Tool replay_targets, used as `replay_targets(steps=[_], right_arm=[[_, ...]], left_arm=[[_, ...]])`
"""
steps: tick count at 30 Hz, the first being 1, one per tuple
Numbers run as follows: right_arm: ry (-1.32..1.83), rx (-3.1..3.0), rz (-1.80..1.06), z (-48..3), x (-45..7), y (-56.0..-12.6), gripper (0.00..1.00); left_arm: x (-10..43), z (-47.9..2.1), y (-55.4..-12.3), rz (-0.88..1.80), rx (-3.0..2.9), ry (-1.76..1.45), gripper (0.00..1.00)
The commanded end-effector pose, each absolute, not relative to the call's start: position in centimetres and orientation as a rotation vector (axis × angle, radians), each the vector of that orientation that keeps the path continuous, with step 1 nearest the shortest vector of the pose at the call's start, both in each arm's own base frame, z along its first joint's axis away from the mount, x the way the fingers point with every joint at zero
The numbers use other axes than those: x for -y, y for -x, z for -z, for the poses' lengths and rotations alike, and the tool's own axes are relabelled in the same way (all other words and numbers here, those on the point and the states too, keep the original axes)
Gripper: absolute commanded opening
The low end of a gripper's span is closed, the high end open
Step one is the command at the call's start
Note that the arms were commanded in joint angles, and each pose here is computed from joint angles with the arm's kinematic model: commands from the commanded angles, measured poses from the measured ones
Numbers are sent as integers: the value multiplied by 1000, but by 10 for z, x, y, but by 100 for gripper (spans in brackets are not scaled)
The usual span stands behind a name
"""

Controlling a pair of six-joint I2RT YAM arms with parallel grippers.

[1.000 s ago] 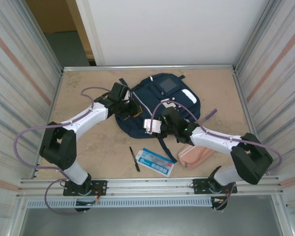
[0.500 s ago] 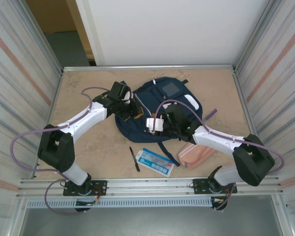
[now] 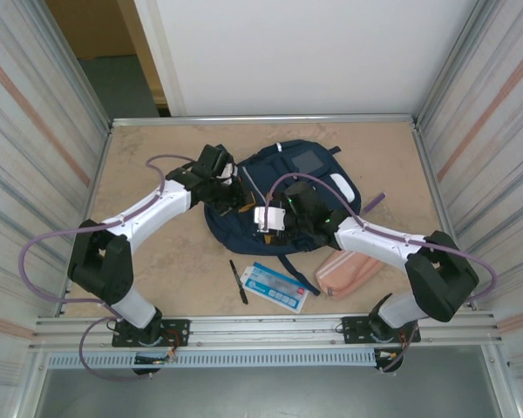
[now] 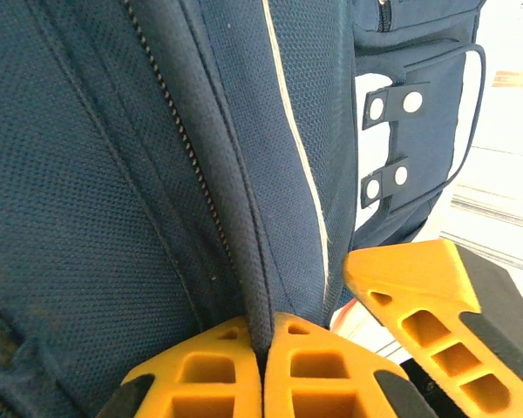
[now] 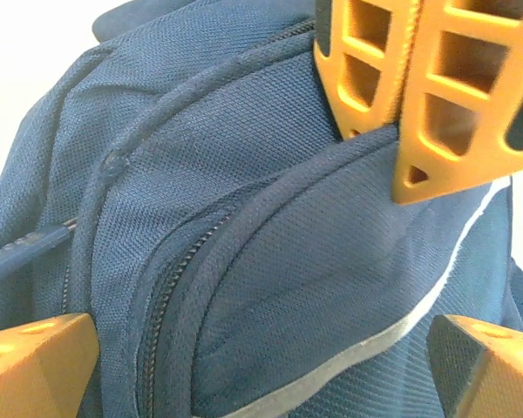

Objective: Pack the student bag

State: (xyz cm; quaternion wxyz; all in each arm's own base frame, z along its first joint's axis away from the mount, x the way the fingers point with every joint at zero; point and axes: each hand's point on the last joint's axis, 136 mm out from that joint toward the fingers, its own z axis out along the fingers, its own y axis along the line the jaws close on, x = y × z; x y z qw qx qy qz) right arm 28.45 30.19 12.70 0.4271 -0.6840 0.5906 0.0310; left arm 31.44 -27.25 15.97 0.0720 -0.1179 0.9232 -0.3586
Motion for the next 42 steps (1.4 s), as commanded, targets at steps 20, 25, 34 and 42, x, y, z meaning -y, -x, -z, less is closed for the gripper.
replay_targets(steps=[20, 25, 34, 42], right_arm=[[1688, -1516, 19, -117, -295, -279, 58], [1635, -1438, -69, -139, -302, -269, 31], [1621, -1461, -211, -148, -316, -258, 11], [1497, -1581, -440, -164, -321, -261, 14]], left_arm=[[294, -190, -320, 1256, -2698, 242, 0], [289, -186, -318, 1238, -2692, 197, 22], [240, -183, -276, 1035, -2577, 161, 36], [253, -158, -228, 907, -2526, 88, 32]])
